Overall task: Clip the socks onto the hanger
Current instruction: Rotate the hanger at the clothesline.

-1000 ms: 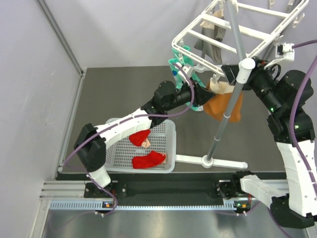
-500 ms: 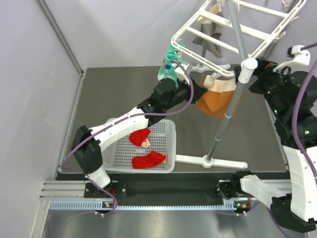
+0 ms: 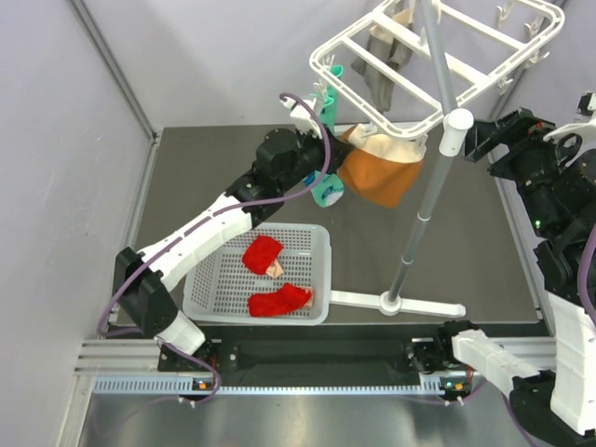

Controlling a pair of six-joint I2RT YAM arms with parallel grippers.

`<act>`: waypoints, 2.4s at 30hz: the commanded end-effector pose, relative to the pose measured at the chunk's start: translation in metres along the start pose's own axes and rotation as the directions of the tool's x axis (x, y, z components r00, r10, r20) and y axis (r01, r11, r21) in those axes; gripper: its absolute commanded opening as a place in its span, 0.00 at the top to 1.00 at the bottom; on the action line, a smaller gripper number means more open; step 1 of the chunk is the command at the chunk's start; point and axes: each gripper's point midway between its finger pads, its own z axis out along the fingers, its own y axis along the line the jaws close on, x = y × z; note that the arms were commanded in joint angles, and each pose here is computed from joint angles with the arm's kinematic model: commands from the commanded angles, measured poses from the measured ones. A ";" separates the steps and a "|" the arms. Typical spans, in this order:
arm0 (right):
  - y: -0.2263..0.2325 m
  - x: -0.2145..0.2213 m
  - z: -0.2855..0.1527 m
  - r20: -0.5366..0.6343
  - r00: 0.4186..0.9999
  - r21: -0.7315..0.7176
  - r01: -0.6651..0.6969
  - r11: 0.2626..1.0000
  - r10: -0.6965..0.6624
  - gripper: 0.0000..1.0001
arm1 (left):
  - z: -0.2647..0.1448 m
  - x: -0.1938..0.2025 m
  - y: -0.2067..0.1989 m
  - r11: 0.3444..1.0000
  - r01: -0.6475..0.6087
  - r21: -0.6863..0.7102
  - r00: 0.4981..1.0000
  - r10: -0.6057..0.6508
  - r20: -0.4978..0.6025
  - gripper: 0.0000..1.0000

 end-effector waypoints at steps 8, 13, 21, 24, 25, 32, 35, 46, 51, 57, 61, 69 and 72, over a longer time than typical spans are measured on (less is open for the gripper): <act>-0.005 -0.029 -0.010 0.084 0.991 0.033 0.102 0.994 -0.104 0.19 | -0.043 -0.094 0.056 0.999 0.024 -0.029 0.992 -0.021 0.126 0.85; 0.012 -0.009 -0.003 0.033 0.990 -0.086 0.138 0.987 -0.136 0.22 | -0.041 -0.111 0.069 1.000 -0.003 0.003 0.994 0.002 0.113 0.81; 0.040 0.020 0.006 -0.066 0.990 -0.254 0.108 0.961 -0.129 0.20 | -0.023 -0.137 0.089 0.994 0.097 0.049 0.988 -0.102 0.115 0.76; 0.042 0.023 0.007 -0.071 0.990 -0.268 0.101 0.958 -0.124 0.20 | -0.025 -0.147 0.093 0.988 0.137 0.066 0.981 -0.145 0.129 0.60; 0.043 0.024 0.008 -0.078 0.989 -0.276 0.099 0.956 -0.125 0.20 | -0.026 -0.146 0.095 0.988 0.141 0.065 0.980 -0.149 0.129 0.56; 0.049 0.026 0.013 -0.088 0.988 -0.300 0.096 0.949 -0.128 0.18 | -0.058 -0.174 0.078 0.993 0.097 0.061 0.972 -0.108 0.210 0.34; 0.046 0.023 0.018 -0.088 0.987 -0.277 0.108 0.955 -0.138 0.20 | -0.080 -0.187 0.058 0.993 0.072 0.094 0.964 -0.093 0.248 0.33; 0.055 0.032 0.027 -0.113 0.991 -0.311 0.040 0.949 -0.079 0.29 | -0.106 -0.132 -0.077 0.880 0.071 0.469 0.968 -0.175 0.181 0.52; 0.058 0.032 0.025 -0.118 0.991 -0.320 0.014 0.947 -0.054 0.30 | -0.083 -0.091 -0.125 0.846 0.057 0.530 0.985 -0.135 0.110 0.49; 0.051 0.022 0.016 -0.084 0.996 -0.280 -0.001 0.960 -0.023 0.20 | -0.051 -0.054 -0.158 0.799 0.068 0.598 0.994 -0.106 0.028 0.40; 0.047 0.016 0.010 -0.061 0.998 -0.255 -0.013 0.967 -0.002 0.16 | -0.020 -0.033 -0.165 0.797 0.106 0.595 0.993 -0.116 -0.021 0.42; 0.046 0.011 -0.001 -0.048 0.999 -0.257 -0.020 0.966 0.008 0.14 | 0.034 -0.011 -0.097 0.954 0.074 0.291 0.996 -0.083 0.019 0.42; 0.042 0.011 -0.004 -0.044 0.999 -0.242 -0.009 0.970 -0.002 0.13 | 0.032 -0.019 -0.070 0.971 0.086 0.222 0.995 -0.096 0.033 0.41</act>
